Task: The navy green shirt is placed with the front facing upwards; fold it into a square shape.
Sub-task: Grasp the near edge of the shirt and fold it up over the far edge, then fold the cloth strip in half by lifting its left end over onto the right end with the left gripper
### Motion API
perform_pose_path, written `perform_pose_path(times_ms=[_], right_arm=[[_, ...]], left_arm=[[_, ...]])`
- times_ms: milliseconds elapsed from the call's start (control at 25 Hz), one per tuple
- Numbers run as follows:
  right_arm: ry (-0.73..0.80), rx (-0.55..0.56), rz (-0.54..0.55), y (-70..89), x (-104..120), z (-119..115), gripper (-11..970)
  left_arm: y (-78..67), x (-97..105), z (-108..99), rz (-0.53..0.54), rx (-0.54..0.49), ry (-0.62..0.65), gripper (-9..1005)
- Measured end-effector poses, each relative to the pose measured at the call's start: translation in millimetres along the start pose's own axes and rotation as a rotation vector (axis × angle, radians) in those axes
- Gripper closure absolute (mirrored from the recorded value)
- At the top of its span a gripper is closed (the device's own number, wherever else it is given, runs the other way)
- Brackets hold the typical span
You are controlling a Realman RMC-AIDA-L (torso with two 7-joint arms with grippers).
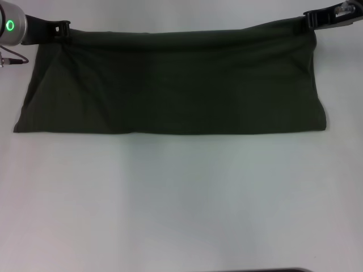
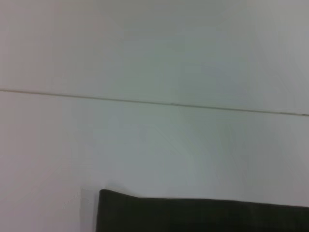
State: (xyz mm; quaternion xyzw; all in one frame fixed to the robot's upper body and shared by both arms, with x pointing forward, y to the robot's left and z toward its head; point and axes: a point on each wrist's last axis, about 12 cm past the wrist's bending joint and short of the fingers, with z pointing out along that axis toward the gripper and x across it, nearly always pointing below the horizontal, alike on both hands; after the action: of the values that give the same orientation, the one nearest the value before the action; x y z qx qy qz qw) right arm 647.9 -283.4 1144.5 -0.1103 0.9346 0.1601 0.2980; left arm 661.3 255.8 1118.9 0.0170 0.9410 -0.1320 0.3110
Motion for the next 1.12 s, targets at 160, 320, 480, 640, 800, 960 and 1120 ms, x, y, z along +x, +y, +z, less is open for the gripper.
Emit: perform_pose_path(times_ms=[160, 320, 480, 640, 800, 960, 1120], right_arm=[[-0.004, 0.005, -0.003, 0.8, -1, 1, 736], [-0.002, 0.007, 0.009, -0.4, -1, 0, 730], [-0.009, 0.016, 0.020, -7.0, -1, -4, 725], [-0.018, 0.034, 0.011, -12.3, -7, -10, 719], [-0.028, 0.046, -0.001, -16.6, -16, -17, 634], [-0.020, 0.034, 0.020, -22.8, -16, -25, 385], [-0.023, -0.012, 0.052, -29.2, -10, -32, 238]], left_arm=[[-0.6, 0, 0, 0.000, 0.001, 0.000, 978], [1.1, 1, -1, -0.024, 0.011, 0.014, 976], [8.1, 1, -5, -0.062, -0.002, 0.016, 918], [12.6, -1, -9, -0.074, -0.007, 0.020, 842], [14.6, -3, -12, -0.079, -0.009, 0.011, 751], [31.6, -8, -25, -0.131, -0.024, -0.046, 617], [54.1, -11, -40, -0.198, -0.029, -0.066, 446]])
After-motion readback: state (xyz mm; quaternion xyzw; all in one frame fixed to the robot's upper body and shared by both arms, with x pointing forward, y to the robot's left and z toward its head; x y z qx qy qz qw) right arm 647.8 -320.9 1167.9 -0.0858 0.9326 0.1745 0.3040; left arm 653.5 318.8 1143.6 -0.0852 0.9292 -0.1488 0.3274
